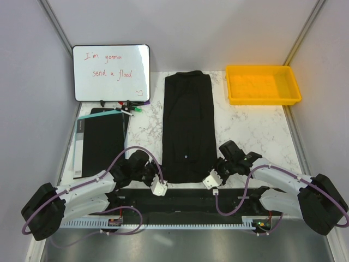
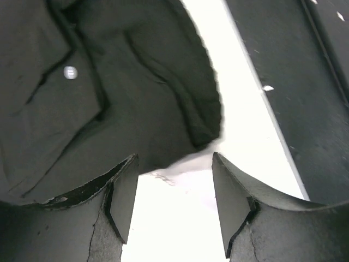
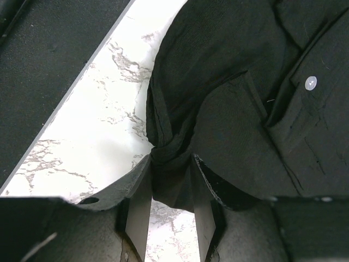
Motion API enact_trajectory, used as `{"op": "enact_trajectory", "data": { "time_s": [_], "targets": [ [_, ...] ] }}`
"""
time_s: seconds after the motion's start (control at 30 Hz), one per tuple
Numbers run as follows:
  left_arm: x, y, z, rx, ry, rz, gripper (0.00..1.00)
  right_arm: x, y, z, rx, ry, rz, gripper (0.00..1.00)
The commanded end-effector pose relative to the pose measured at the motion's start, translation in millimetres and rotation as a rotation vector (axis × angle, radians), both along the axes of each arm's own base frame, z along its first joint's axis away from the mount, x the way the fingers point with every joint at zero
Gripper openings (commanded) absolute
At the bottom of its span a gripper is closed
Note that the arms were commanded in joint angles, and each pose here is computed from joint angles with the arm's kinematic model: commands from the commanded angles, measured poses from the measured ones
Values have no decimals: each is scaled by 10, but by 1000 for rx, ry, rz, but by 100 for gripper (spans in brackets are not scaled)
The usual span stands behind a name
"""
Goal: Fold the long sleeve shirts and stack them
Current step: Fold the shirt
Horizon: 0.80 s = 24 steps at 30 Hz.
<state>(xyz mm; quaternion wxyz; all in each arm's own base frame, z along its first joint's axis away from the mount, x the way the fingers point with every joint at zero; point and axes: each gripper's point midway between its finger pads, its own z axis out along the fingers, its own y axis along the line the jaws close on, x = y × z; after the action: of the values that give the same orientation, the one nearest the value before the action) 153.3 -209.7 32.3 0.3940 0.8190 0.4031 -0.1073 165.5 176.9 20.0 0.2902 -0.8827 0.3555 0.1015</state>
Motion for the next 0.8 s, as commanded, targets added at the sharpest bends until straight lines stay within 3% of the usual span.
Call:
{"op": "enact_trajectory", "data": {
  "time_s": [0.0,0.1,0.27,0.37,0.4,0.5,0.57,0.77],
  "targets": [
    [-115,45,-135,33,-11,-93,63,-171,-199,-171,-93,77,-17,42],
    [-120,-63,-90,2,23,-101,64,-187,-181,-169,-82,86,-16,42],
    [-7,-236,-135,-8,65,-76,56,-169,-141,-194,-63,97,-35,40],
    [14,-316,-105,-25,75,-73,40,-159,-131,-173,-63,104,-39,30],
    [-3,-331,-95,-32,85,-75,27,-159,-124,-157,-62,106,-39,27],
    [-49,-352,-9,-63,79,-90,8,-228,-94,-99,-41,145,-45,15],
    [-179,-361,76,-69,101,-112,2,-283,-56,-14,-20,159,-38,3],
    [-852,-341,480,-116,313,-169,2,-744,26,437,53,248,-27,0]
  ]
}}
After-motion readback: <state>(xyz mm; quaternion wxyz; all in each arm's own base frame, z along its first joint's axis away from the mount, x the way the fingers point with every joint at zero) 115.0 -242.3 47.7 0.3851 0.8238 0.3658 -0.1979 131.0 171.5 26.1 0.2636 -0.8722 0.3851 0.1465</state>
